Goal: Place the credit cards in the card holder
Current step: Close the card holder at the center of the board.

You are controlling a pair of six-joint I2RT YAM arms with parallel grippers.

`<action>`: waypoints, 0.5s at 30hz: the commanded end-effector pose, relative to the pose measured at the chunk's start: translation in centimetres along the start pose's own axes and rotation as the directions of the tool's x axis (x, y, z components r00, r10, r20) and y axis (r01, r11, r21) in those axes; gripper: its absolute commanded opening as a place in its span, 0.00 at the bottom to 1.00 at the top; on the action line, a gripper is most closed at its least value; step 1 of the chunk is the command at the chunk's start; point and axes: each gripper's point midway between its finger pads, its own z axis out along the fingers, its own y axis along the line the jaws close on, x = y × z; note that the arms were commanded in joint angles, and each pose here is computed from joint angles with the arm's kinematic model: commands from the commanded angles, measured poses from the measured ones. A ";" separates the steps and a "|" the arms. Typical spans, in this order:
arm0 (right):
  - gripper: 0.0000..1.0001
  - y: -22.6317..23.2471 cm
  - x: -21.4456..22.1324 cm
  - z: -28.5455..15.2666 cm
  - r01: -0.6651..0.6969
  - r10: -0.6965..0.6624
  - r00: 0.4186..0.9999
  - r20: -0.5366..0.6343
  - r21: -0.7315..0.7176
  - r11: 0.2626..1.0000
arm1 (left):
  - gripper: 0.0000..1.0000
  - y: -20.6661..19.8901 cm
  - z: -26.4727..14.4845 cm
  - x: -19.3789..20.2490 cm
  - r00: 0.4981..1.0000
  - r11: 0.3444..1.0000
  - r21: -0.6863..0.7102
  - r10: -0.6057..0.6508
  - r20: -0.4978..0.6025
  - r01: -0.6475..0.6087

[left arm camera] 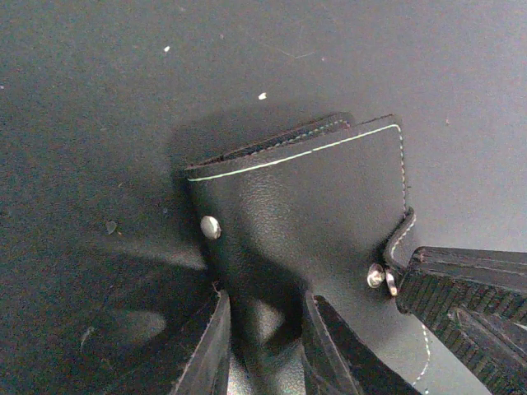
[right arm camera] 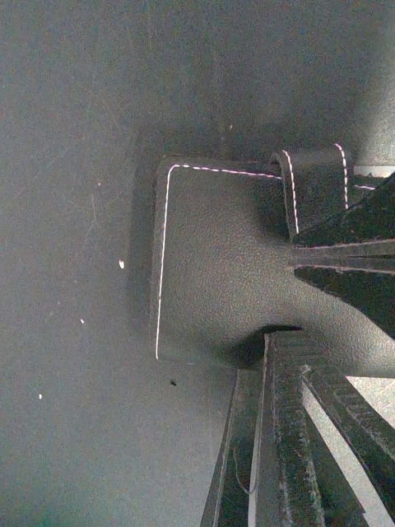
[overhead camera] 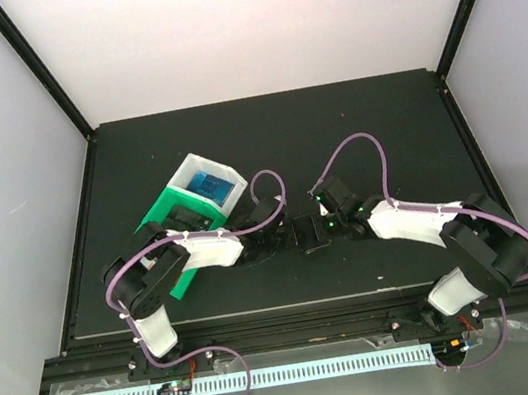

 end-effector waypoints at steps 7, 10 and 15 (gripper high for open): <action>0.01 0.5 0.3 1.0 0.011 -0.012 0.999 -0.038 -0.030 0.999 | 0.25 2.5 0.9 1.1 1.000 0.994 -0.107 0.004 -0.031 -0.007; 0.01 0.5 0.5 1.1 0.010 -0.012 0.999 -0.050 -0.031 0.999 | 0.25 2.4 0.9 1.0 1.000 0.994 -0.107 0.006 -0.030 -0.009; 0.01 -0.4 1.3 1.4 0.008 -0.007 0.997 -0.078 0.011 1.000 | 0.25 2.5 0.9 1.0 0.999 0.994 -0.111 0.006 -0.031 -0.010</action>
